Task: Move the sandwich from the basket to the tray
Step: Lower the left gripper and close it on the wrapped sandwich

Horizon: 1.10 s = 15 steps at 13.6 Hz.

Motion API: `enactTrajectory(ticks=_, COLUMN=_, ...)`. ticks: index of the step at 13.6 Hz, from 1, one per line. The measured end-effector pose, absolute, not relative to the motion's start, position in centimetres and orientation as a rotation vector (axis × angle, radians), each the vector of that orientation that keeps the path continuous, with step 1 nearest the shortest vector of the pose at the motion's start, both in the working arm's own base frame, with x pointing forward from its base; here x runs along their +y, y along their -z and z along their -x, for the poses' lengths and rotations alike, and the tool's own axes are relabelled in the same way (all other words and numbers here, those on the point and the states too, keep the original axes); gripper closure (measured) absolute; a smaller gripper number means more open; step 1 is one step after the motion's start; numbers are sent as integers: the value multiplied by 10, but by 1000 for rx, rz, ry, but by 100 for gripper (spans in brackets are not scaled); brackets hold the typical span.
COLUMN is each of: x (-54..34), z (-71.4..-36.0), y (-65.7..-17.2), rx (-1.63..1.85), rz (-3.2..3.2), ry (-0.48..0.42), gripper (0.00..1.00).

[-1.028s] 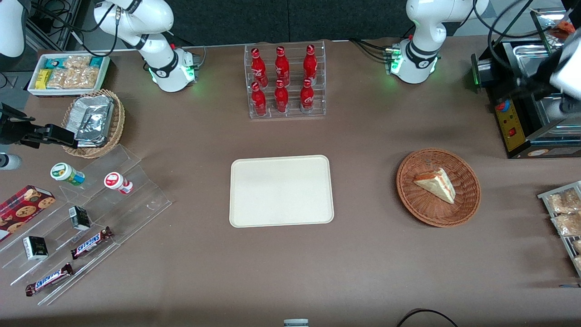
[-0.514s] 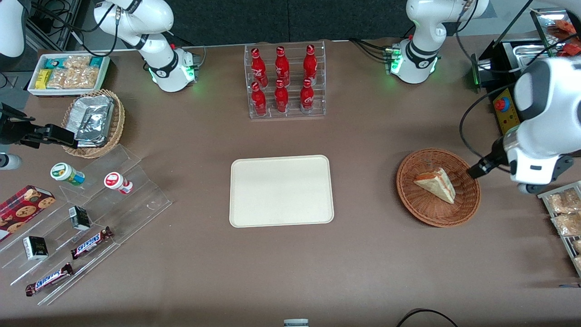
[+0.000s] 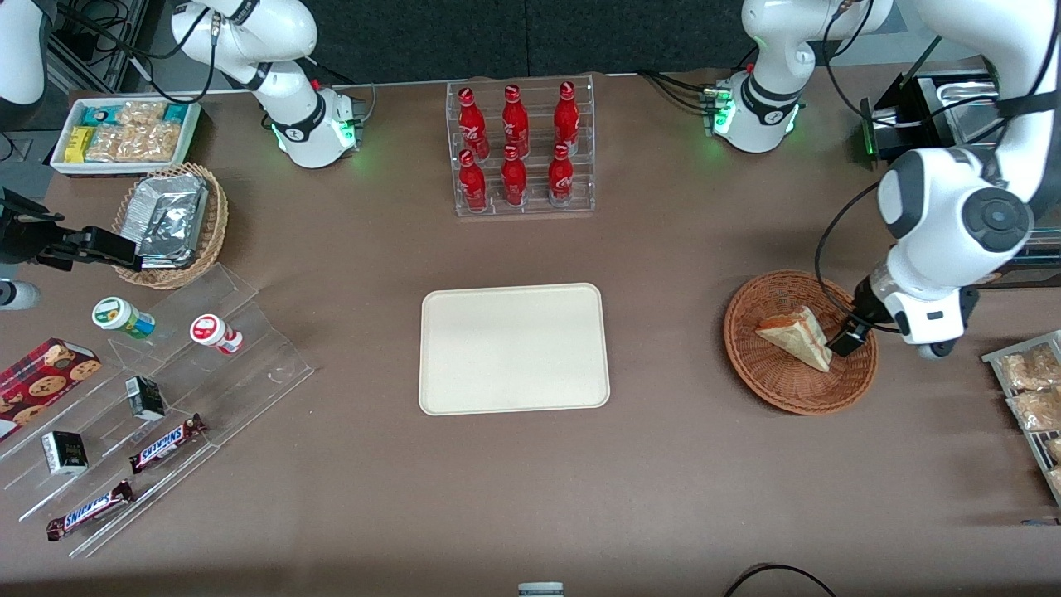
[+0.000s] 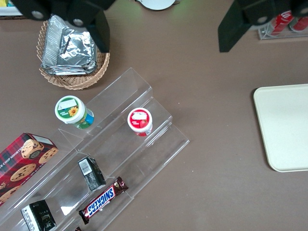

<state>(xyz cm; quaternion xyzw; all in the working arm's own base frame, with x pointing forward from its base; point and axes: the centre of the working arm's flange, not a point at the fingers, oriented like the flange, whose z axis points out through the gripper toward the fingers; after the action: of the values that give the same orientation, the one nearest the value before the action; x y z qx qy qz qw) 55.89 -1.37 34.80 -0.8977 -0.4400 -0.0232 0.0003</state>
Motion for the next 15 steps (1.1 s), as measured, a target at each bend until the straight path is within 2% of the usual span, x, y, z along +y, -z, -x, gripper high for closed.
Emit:
enactTrajectory(ticks=5, x=-14, z=-544, y=-322, rx=-1411, rz=2812, ry=69, gripper=0)
enactTrajectory(ticks=11, x=-18, z=-530, y=-293, rx=-1481, rz=2806, ry=120, gripper=0)
enactTrajectory(ticks=15, x=-22, z=-527, y=-275, rx=-1482, rz=2805, ry=108, gripper=0)
